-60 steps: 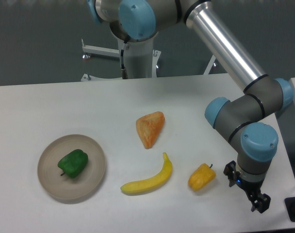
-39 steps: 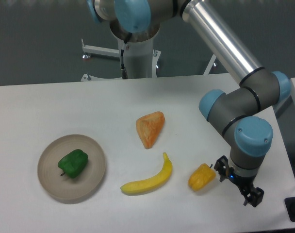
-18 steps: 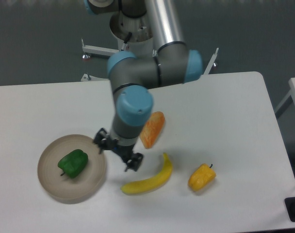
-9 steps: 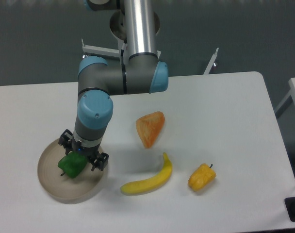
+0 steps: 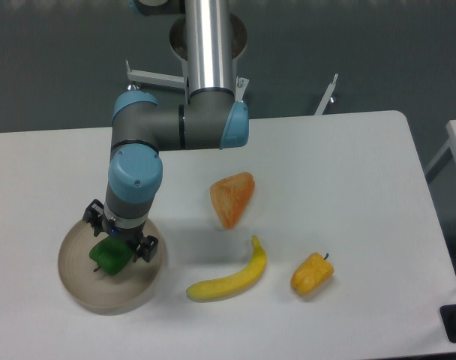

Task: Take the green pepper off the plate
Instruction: 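Lower the open gripper around the green pepper on the plate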

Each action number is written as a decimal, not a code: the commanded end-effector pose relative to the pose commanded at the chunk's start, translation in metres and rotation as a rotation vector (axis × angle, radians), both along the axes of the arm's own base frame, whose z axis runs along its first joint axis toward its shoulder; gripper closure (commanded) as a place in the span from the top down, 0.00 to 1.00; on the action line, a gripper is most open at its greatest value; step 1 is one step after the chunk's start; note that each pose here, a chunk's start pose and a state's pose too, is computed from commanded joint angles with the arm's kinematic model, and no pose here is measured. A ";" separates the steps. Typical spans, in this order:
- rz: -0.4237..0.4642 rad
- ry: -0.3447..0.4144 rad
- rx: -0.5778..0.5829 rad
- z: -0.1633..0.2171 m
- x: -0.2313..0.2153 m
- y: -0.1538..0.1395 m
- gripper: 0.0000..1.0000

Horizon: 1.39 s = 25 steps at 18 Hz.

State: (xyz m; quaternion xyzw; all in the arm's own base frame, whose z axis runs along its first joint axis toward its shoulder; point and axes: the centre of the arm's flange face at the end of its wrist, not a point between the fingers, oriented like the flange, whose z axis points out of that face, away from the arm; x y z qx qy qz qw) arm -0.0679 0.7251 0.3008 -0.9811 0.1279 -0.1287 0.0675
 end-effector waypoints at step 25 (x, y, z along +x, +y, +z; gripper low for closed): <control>0.039 0.004 -0.008 -0.032 0.019 -0.004 1.00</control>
